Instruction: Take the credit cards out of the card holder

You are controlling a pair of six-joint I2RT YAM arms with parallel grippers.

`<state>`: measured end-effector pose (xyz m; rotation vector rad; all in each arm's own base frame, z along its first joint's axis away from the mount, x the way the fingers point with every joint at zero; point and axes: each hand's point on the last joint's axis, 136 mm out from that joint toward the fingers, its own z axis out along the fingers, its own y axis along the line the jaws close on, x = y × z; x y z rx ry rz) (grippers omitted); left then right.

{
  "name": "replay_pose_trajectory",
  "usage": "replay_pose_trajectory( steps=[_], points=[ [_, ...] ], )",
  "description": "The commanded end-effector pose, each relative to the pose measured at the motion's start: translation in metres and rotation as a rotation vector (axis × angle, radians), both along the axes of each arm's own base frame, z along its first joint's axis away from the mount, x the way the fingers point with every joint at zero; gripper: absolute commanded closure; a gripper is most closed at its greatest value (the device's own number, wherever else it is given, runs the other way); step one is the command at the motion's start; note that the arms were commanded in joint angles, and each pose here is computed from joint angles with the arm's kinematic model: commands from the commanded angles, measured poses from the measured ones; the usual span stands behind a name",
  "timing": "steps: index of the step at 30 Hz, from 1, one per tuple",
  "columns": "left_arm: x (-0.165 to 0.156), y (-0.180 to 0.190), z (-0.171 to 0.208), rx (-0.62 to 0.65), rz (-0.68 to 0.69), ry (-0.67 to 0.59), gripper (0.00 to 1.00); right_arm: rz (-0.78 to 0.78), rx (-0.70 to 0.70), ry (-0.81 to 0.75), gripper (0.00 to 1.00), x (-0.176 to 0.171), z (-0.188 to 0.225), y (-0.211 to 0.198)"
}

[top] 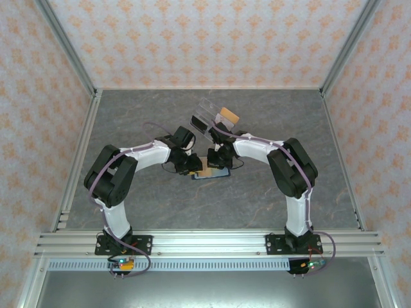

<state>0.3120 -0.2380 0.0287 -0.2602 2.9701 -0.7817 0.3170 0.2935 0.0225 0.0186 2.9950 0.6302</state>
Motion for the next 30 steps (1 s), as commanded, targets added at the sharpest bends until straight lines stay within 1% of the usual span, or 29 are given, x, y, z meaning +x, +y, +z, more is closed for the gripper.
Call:
replay_pose_trajectory(
  steps=[1,6,11,17,20,24,28,30],
  points=[
    [0.007,-0.021,0.005,-0.096,-0.017,-0.03,0.75,-0.025,-0.137,0.057,0.9,-0.013,-0.041,-0.027],
    [0.01,-0.022,0.009,-0.102,-0.012,-0.043,0.77,-0.024,-0.135,0.054,0.9,-0.012,-0.04,-0.027],
    [0.011,-0.017,0.012,-0.075,-0.01,-0.057,0.79,-0.023,-0.136,0.055,0.9,-0.013,-0.041,-0.027],
    [0.011,-0.016,0.019,-0.076,-0.017,-0.072,0.8,-0.024,-0.134,0.051,0.91,-0.012,-0.039,-0.027],
    [0.01,-0.008,0.019,-0.023,-0.014,-0.073,0.8,-0.025,-0.137,0.052,0.91,-0.012,-0.039,-0.027],
    [0.009,0.008,0.019,0.064,0.001,-0.078,0.76,-0.027,-0.149,0.051,0.9,-0.012,-0.04,-0.029],
    [0.008,0.003,0.027,0.024,0.001,-0.091,0.73,-0.031,-0.17,0.051,0.91,-0.012,-0.042,-0.033],
    [0.009,-0.001,0.029,-0.002,-0.003,-0.098,0.76,-0.031,-0.173,0.051,0.91,-0.012,-0.043,-0.033]
  ],
)
